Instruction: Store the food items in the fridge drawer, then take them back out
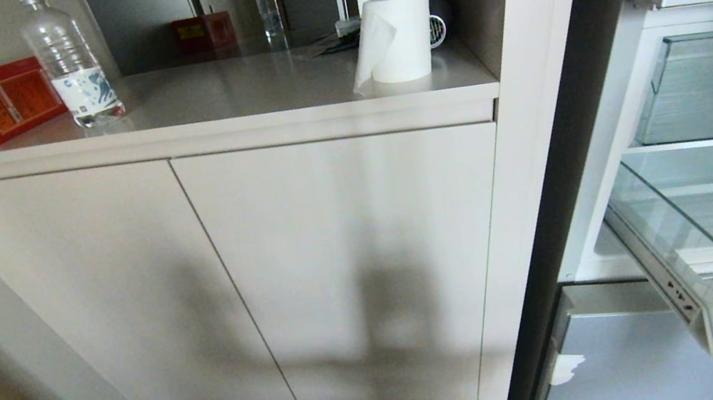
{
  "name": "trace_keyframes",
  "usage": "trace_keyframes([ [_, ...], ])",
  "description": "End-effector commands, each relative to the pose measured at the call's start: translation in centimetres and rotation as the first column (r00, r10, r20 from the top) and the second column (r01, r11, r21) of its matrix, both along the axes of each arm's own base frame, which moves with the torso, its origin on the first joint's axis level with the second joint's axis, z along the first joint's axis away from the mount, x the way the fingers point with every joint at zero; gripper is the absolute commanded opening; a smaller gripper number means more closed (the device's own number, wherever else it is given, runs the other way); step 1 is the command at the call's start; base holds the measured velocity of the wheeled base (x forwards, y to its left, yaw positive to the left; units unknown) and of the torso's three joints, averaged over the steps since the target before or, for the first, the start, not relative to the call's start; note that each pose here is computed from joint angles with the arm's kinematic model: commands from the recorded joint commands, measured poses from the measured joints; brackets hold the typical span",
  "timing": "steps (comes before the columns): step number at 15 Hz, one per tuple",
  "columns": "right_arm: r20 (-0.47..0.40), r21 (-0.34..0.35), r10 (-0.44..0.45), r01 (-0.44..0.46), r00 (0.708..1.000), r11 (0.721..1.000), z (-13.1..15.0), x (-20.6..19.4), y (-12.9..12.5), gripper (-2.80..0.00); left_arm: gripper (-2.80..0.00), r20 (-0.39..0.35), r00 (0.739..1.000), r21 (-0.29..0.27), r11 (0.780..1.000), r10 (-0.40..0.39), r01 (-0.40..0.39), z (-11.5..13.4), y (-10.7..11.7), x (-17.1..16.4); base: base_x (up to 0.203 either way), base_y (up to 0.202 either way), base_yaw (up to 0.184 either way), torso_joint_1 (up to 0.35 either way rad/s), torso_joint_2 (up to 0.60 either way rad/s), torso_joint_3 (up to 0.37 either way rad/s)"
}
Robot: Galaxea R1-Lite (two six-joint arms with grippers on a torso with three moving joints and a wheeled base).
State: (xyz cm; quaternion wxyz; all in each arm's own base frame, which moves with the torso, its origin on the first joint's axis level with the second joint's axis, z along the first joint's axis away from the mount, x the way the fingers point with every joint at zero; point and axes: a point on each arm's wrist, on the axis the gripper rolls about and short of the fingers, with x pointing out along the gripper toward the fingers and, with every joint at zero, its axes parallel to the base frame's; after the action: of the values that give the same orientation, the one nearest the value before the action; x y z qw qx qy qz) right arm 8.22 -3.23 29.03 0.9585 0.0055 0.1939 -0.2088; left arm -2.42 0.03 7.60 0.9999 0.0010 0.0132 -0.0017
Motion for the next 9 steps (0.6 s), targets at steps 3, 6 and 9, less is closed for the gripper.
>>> trace_keyframes([
  [3,0.054,-0.025,-0.007,0.008,0.999,1.000,-0.2,-2.4,0.9,-2.80,-2.80,0.000,1.000,0.000,1.000,0.000,0.000,0.0,0.0,0.0,0.000,0.000,0.000,0.000,0.00,0.000],
  [6,0.066,-0.029,-0.027,0.029,0.997,0.999,-0.2,-2.9,0.9,-2.80,-2.80,0.000,1.000,0.000,1.000,0.000,0.000,0.0,0.0,0.0,0.004,0.001,-0.115,0.003,0.00,0.002],
  [9,0.086,-0.035,-0.091,0.095,0.992,0.995,-0.7,-2.9,0.5,-2.80,-2.80,0.000,1.000,0.000,1.000,0.000,0.000,0.0,0.0,0.0,0.000,0.007,-0.175,0.003,0.00,0.002],
])
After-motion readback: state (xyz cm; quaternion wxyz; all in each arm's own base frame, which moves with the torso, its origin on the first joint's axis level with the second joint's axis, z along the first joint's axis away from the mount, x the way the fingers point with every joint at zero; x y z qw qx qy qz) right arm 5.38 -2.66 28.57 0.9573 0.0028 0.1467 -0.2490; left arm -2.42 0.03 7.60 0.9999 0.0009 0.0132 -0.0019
